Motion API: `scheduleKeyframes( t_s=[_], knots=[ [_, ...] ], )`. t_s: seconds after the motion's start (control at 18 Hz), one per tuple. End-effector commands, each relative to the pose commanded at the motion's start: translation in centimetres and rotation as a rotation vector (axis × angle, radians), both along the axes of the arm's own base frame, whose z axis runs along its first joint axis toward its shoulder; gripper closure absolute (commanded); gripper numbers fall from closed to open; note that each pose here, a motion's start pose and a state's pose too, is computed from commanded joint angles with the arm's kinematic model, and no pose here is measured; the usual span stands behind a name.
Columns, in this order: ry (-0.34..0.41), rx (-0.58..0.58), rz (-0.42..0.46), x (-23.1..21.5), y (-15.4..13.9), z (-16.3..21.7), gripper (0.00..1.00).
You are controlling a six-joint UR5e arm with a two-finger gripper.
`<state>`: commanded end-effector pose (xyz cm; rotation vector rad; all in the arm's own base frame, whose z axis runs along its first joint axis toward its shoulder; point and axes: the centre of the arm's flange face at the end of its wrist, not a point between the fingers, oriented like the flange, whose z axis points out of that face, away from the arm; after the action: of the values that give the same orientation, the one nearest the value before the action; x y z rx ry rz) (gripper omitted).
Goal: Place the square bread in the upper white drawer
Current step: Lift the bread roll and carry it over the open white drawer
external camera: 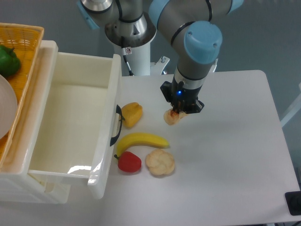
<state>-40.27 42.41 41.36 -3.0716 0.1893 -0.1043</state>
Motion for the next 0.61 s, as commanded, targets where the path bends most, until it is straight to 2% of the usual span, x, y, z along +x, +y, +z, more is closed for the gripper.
scheduleKeyframes(
  t_s=[0.61],
  knots=[
    [-0.018,0.098,0.153,2.6,0.6,3.5,1.00]
  ],
)
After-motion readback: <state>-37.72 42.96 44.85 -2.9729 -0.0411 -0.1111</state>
